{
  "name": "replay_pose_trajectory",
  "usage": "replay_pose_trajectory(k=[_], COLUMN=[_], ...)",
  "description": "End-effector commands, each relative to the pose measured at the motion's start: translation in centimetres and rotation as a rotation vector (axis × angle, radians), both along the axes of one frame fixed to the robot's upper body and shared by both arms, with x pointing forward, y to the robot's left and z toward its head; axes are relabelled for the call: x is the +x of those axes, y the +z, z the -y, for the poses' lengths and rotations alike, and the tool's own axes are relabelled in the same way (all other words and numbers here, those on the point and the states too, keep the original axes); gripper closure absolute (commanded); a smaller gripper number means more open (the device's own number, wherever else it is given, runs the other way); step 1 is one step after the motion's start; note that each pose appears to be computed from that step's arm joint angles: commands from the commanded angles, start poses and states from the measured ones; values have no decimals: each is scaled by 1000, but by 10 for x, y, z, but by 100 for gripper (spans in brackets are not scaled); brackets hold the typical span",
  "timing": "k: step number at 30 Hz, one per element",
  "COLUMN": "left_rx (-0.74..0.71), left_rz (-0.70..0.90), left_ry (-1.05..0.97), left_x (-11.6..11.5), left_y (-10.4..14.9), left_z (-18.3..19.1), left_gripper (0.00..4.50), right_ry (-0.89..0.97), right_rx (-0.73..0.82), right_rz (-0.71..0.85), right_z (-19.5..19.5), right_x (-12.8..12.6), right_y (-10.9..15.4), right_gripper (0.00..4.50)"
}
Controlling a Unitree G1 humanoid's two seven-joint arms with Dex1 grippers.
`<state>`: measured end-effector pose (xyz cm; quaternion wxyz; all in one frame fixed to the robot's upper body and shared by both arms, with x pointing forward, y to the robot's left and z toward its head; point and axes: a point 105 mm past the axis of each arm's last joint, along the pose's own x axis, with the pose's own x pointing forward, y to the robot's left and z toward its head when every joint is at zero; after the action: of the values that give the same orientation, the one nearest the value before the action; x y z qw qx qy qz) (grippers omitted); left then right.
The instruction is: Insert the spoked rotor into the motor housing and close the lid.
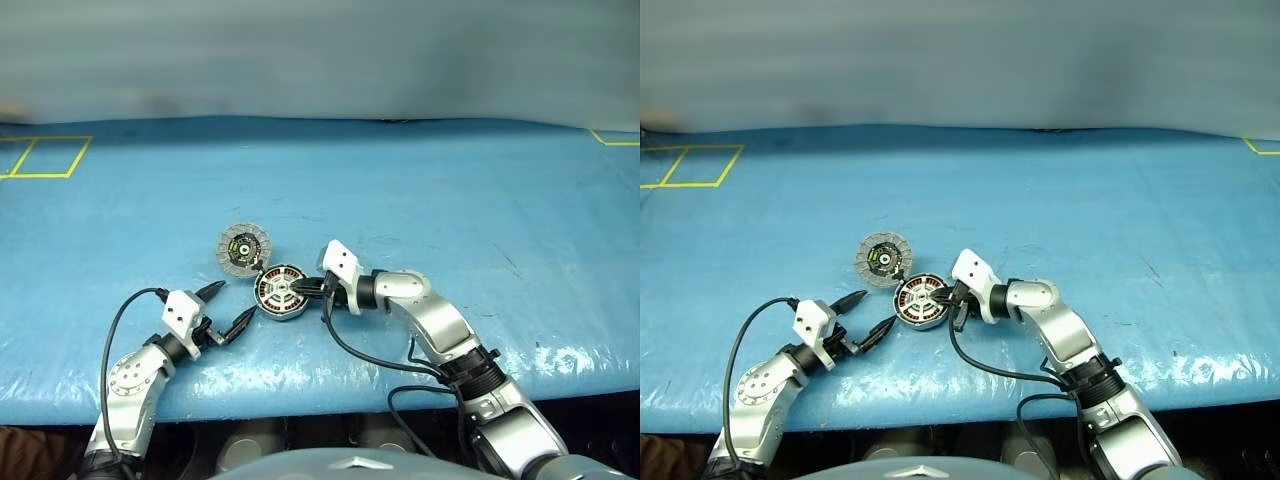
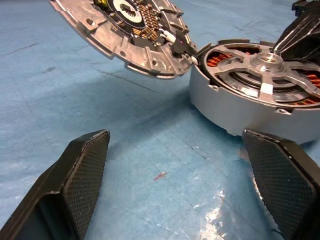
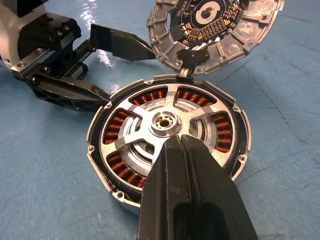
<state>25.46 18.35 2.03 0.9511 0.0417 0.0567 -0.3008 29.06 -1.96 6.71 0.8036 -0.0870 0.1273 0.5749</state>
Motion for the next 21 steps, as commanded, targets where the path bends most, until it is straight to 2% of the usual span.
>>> replay_pose_trajectory(k=[1, 5, 7, 15, 21], left_rx=[-10, 21, 52, 121, 106], left_rz=[-7, -31, -30, 47, 97], left_ry=[51, 150, 205, 313, 353], left_x=[6, 14, 19, 37, 50], left_y=[8, 10, 9, 19, 30], left_z=[-9, -24, -31, -37, -36], left_gripper=[0, 0, 35, 288, 288], right_ry=[-16, -46, -64, -78, -96], right_rx=[120, 116, 112, 95, 85], right_rz=[34, 48, 49, 36, 29], right_z=[1, 10, 14, 21, 25], right_x=[3, 5, 5, 0, -1], right_y=[28, 31, 30, 25, 22], right_gripper=[447, 447, 450, 450, 450])
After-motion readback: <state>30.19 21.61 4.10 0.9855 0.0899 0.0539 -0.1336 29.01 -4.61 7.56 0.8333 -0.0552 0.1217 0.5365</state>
